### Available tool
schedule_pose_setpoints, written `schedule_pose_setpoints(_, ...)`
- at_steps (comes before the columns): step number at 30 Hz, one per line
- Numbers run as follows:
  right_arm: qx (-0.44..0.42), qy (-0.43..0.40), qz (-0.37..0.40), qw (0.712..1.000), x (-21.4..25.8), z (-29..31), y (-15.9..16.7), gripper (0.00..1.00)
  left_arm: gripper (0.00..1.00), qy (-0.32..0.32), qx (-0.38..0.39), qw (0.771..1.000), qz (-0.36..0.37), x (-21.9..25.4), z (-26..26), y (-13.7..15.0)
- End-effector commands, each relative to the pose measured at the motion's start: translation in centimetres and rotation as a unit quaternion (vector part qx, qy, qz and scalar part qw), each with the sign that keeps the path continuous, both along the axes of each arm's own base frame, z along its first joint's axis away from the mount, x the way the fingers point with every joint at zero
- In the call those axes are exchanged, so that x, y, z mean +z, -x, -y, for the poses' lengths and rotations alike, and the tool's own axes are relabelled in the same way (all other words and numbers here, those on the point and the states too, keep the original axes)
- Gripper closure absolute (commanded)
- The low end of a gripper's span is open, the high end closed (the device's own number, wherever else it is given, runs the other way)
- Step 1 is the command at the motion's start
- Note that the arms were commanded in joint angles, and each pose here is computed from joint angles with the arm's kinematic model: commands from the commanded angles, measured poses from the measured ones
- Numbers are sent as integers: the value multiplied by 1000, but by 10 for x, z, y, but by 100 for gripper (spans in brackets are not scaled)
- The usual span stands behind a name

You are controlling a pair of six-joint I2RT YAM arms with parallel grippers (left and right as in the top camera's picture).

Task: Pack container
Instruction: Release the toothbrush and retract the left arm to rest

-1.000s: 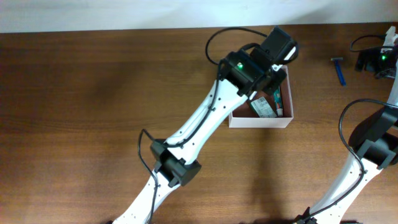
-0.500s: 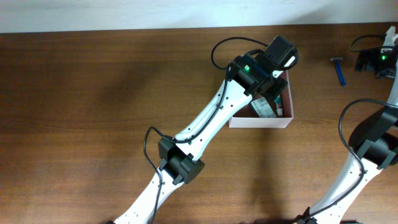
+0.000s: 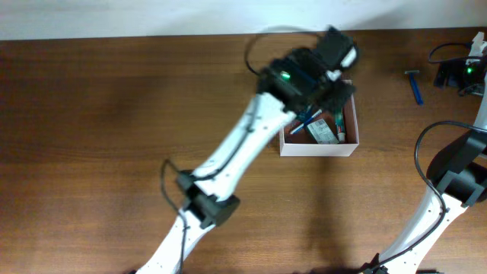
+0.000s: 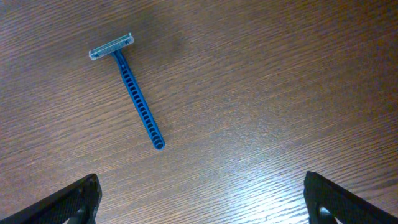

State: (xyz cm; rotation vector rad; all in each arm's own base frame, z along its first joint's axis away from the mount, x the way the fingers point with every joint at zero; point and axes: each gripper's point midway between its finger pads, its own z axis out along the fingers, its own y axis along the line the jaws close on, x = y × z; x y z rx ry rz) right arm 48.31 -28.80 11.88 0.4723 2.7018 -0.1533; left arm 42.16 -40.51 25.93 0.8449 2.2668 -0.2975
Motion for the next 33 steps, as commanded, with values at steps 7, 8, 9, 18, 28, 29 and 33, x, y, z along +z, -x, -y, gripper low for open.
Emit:
schedule_pose_setpoints(7, 2, 9, 4, 1000, 5, 3, -2, 1, 0, 57, 253, 956, 134, 158, -213, -49)
schedule_pose_setpoints(8, 2, 9, 4, 1000, 5, 3, -2, 1, 1, 53, 288, 948, 121, 152, -241, -56)
schedule_pose_setpoints(9, 2, 9, 4, 1000, 5, 3, -2, 1, 1, 52, 315, 942, 107, 145, -260, -61)
schedule_pose_setpoints(18, 2, 9, 4, 1000, 5, 3, -2, 1, 1, 31, 501, 865, -19, 64, -389, -79)
schedule_pose_setpoints(28, 2, 9, 4, 1000, 5, 3, -2, 1, 1, -23, 526, 843, -109, -21, -416, -95)
schedule_pose_setpoints(29, 2, 9, 4, 1000, 5, 3, -2, 1, 0, -27, 525, 843, -115, -27, -416, -96)
schedule_pose_setpoints(33, 2, 9, 4, 1000, 5, 3, -2, 1, 1, -39, 525, 840, -132, -48, -416, -101)
